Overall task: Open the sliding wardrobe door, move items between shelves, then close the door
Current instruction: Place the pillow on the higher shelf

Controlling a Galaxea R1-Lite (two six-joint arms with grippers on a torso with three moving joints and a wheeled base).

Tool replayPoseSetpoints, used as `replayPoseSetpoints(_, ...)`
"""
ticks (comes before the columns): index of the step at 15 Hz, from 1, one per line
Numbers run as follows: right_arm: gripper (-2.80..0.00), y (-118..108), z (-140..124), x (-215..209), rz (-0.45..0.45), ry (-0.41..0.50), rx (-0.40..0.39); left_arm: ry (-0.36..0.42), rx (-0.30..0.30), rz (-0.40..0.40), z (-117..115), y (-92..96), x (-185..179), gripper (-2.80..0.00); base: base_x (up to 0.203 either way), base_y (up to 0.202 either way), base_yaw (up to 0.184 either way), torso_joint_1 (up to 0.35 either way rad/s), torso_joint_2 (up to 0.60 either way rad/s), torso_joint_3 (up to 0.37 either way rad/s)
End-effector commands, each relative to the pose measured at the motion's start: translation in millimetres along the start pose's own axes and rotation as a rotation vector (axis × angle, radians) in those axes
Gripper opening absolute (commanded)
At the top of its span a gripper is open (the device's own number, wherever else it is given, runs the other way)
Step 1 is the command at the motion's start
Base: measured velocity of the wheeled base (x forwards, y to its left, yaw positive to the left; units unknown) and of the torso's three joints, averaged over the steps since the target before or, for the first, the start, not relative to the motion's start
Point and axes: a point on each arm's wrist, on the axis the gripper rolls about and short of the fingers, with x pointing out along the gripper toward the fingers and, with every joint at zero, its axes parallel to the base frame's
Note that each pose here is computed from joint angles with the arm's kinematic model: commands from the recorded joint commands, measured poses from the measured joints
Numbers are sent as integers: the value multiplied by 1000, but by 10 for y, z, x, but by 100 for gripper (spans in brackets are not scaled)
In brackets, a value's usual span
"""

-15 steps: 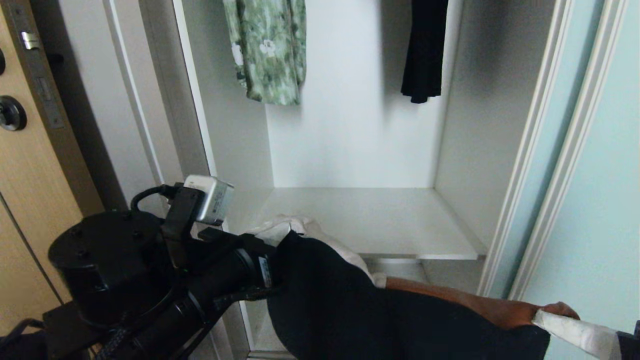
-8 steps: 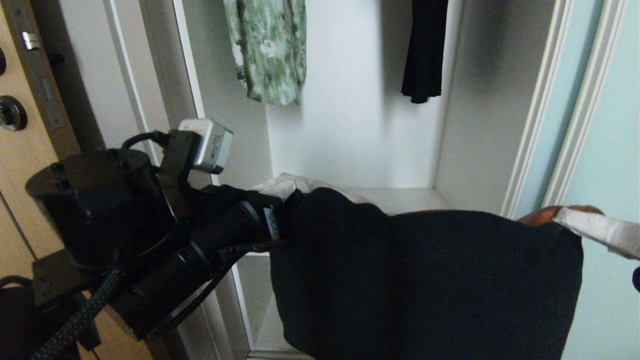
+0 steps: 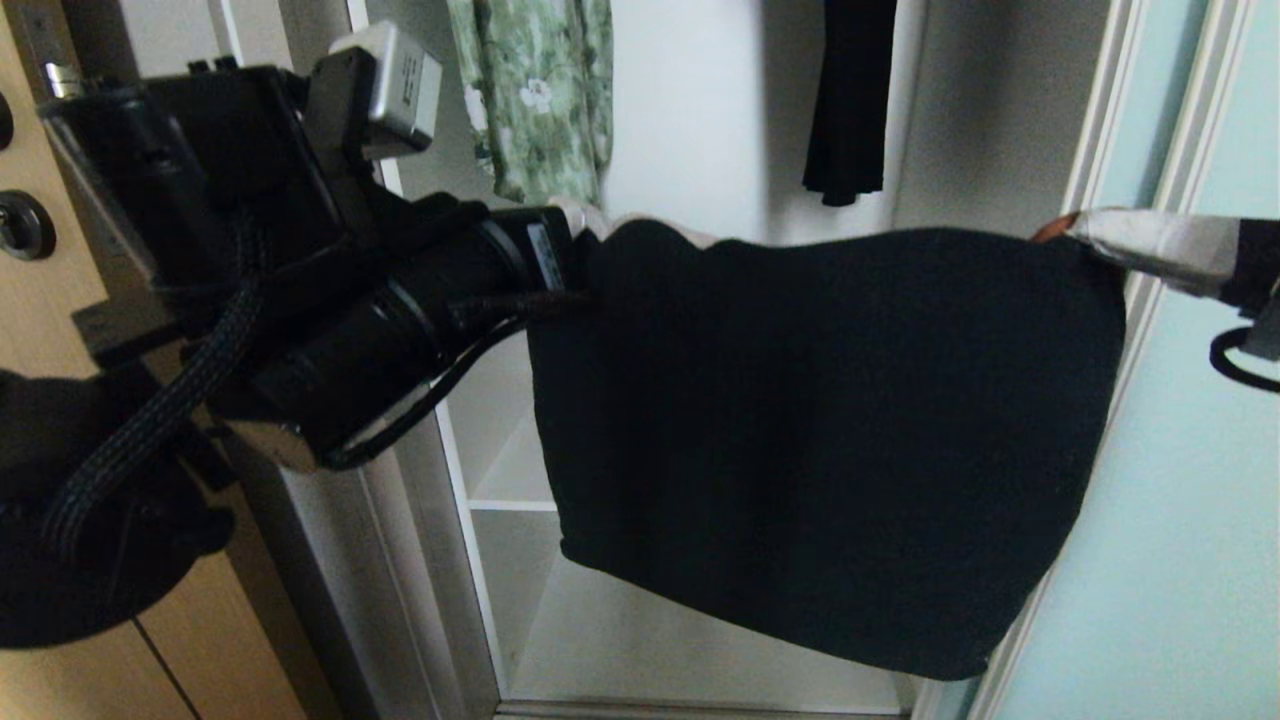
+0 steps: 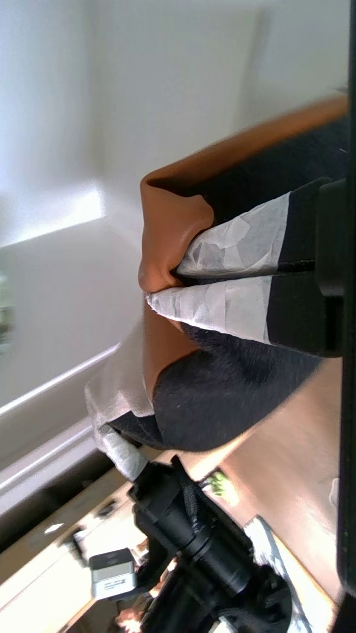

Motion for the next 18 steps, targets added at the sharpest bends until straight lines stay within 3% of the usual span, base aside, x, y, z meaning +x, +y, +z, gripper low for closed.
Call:
replayPoseSetpoints(1, -280, -163, 155, 404, -30, -4, 1, -69, -6, 30, 61, 28, 423, -280, 0, 0, 0, 0, 0, 0)
replayPoseSetpoints(5, -280, -431, 216, 892, -46, -16, 0, -143, -2, 83, -33, 178, 1067, -280, 0, 0, 0, 0, 0, 0)
replayPoseSetpoints(10, -280, -1011, 64, 1697, -47, -54, -12, -205, 18, 164, -405, 585, 1738, -280, 0, 0, 0, 0, 0, 0)
replayPoseSetpoints(14, -280, -1500, -90, 2247, -41, -113, -34, -167, 46, 171, -827, 985, 1951, -280, 0, 0, 0, 0, 0, 0)
replayPoseSetpoints(18, -280, -1967, -444, 2460, -60, -119, -37, -120, 52, 186, -1189, 1132, 1967, -280, 0, 0, 0, 0, 0, 0)
